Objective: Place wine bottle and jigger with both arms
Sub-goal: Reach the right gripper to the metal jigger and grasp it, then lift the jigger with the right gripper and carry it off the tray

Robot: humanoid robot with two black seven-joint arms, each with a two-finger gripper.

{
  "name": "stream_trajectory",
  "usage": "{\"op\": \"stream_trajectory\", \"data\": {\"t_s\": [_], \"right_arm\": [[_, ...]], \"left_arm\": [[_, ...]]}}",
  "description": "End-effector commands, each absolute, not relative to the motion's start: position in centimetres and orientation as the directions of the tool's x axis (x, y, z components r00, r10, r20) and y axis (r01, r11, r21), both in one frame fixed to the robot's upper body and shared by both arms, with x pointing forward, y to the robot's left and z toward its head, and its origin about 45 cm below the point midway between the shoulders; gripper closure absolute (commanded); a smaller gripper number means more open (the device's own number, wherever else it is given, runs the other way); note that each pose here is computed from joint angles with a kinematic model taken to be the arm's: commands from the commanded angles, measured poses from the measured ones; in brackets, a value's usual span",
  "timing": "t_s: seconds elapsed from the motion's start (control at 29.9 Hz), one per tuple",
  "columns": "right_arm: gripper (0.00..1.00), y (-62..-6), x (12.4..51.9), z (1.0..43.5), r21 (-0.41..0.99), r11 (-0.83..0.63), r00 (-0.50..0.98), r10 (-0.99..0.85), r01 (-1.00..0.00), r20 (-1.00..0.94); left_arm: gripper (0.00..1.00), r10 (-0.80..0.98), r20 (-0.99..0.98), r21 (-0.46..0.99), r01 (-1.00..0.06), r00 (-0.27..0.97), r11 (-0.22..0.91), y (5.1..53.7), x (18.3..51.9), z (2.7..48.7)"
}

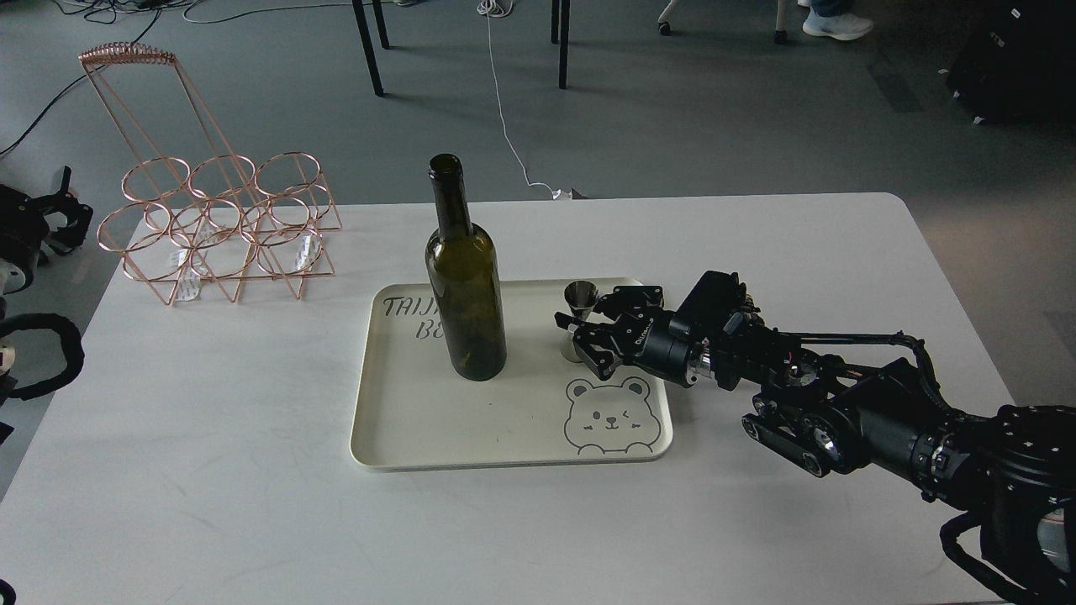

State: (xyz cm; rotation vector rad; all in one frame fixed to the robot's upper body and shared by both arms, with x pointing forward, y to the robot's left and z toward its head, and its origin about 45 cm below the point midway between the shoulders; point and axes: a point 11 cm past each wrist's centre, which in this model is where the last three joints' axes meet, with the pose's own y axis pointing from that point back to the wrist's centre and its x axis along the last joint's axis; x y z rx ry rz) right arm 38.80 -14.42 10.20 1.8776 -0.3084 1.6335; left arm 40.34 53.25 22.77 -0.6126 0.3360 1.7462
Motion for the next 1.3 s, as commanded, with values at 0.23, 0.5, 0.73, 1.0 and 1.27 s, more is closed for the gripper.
{"op": "stream_trajectory", "data": {"t_s": [0.23,0.5,0.73,1.0,1.27], "right_arm": [[0.99,-14.4,38.2,9.7,0.310,-0.782,0.218,0.226,-0.541,0.949],[0.99,-14.5,39.7,11.5,0.279,-0.780,0.184,0.211,-0.560,0.960],[0.99,-18.7,42.3,15.4,0.210,-0.736,0.137,0.159,-0.644,0.978],[0.99,-24.6,41.6,16.3,0.199,-0.674,0.180,0.098,-0.711,0.979],[0.99,-32.5,40.7,16.5,0.210,-0.527,0.226,0.034,-0.824,0.973]], "left_arm": [[0.01,0.809,-0.564,-0.103,-0.957,-0.168,-0.271,53.4,40.3,22.8],[0.01,0.810,-0.561,-0.112,-0.955,-0.168,-0.276,53.6,40.2,23.1],[0.01,0.814,-0.554,-0.116,-0.952,-0.173,-0.282,54.1,40.0,23.5],[0.01,0.816,-0.550,-0.120,-0.951,-0.176,-0.286,54.4,39.9,23.7],[0.01,0.818,-0.547,-0.121,-0.951,-0.177,-0.286,54.5,39.9,23.8]]}}
